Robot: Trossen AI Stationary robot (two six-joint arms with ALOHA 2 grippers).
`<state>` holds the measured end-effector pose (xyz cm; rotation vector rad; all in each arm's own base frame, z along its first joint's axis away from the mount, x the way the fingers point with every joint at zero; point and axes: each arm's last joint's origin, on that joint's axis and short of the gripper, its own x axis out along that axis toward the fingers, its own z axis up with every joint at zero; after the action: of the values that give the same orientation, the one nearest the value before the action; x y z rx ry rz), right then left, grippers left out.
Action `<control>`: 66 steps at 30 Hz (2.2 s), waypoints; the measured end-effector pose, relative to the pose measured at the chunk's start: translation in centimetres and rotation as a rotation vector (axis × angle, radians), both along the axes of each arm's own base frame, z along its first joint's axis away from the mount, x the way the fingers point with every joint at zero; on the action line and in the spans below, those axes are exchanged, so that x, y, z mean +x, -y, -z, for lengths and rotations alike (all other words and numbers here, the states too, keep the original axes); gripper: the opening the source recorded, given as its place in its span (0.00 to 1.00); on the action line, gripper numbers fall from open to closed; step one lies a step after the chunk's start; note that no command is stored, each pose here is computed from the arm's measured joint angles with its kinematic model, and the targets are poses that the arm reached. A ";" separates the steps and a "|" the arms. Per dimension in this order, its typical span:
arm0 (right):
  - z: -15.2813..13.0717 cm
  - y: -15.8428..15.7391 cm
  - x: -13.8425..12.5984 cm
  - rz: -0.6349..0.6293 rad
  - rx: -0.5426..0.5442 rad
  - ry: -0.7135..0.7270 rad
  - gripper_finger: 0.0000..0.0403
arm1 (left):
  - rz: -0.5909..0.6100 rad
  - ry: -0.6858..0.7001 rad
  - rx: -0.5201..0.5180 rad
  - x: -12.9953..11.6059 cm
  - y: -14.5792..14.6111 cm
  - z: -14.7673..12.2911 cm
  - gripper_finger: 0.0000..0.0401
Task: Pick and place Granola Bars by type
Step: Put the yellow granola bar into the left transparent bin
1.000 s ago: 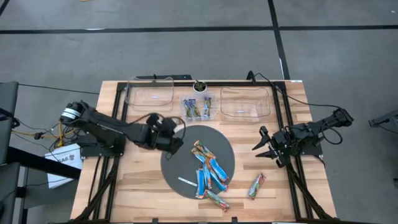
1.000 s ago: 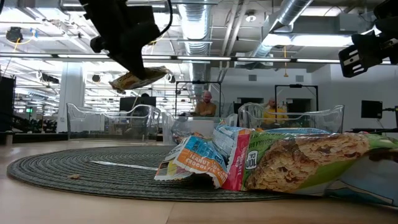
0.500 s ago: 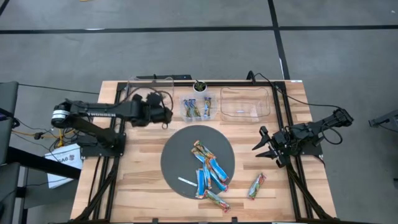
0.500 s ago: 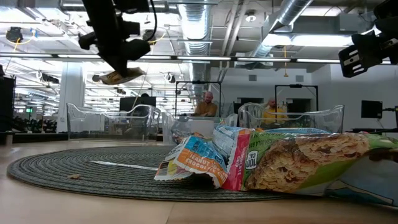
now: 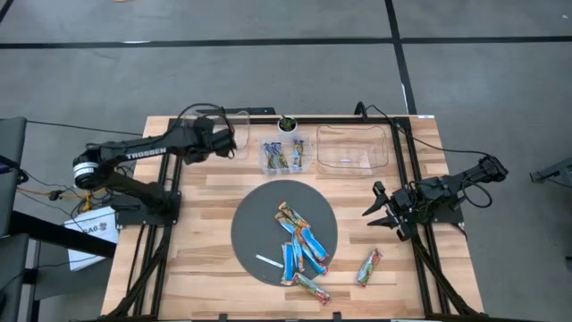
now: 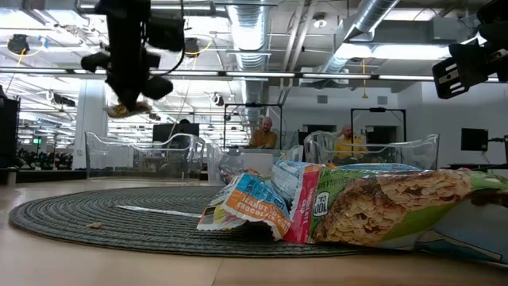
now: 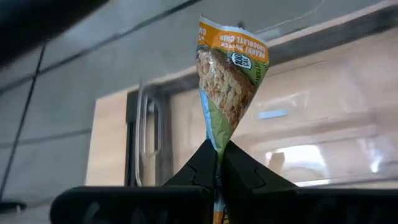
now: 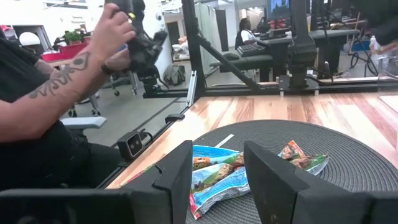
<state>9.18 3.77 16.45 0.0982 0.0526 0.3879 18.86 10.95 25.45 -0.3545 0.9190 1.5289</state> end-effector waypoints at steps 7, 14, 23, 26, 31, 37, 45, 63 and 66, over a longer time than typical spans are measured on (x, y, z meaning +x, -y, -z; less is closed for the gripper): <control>0.0 0.0 0.0 0.000 0.000 0.000 0.34 | -0.061 0.013 -0.063 -1.6 -2.0 3.7 0.01; 0.0 0.0 0.0 0.000 0.000 0.000 0.34 | -0.049 0.033 -0.043 -1.9 -3.0 5.0 0.01; 0.0 0.0 0.0 0.000 0.000 0.000 0.34 | -0.014 0.051 -0.010 -1.7 -3.9 4.7 0.01; 0.0 0.0 0.0 0.000 0.000 0.000 0.34 | -0.022 0.052 0.000 -1.9 -4.4 4.6 0.01; 0.0 0.0 0.0 0.000 0.000 0.000 0.35 | -0.049 0.052 0.002 -2.4 -5.0 4.6 0.01; 0.0 0.0 0.0 0.000 0.000 0.000 0.34 | -0.058 0.070 -0.046 -2.9 -5.2 5.1 0.01; 0.0 0.0 0.0 0.000 0.000 0.000 0.34 | -0.076 0.080 -0.072 -3.6 -5.3 6.4 0.04; 0.0 0.0 0.0 0.000 0.000 0.000 0.34 | -0.072 0.102 -0.056 -3.5 -5.6 6.3 0.21; 0.0 0.0 0.0 0.000 0.000 0.000 0.35 | -0.071 0.113 -0.067 -3.5 -5.6 6.3 0.22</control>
<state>9.18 3.77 16.45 0.0982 0.0524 0.3880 15.34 16.58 19.12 -0.5209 0.8778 1.5288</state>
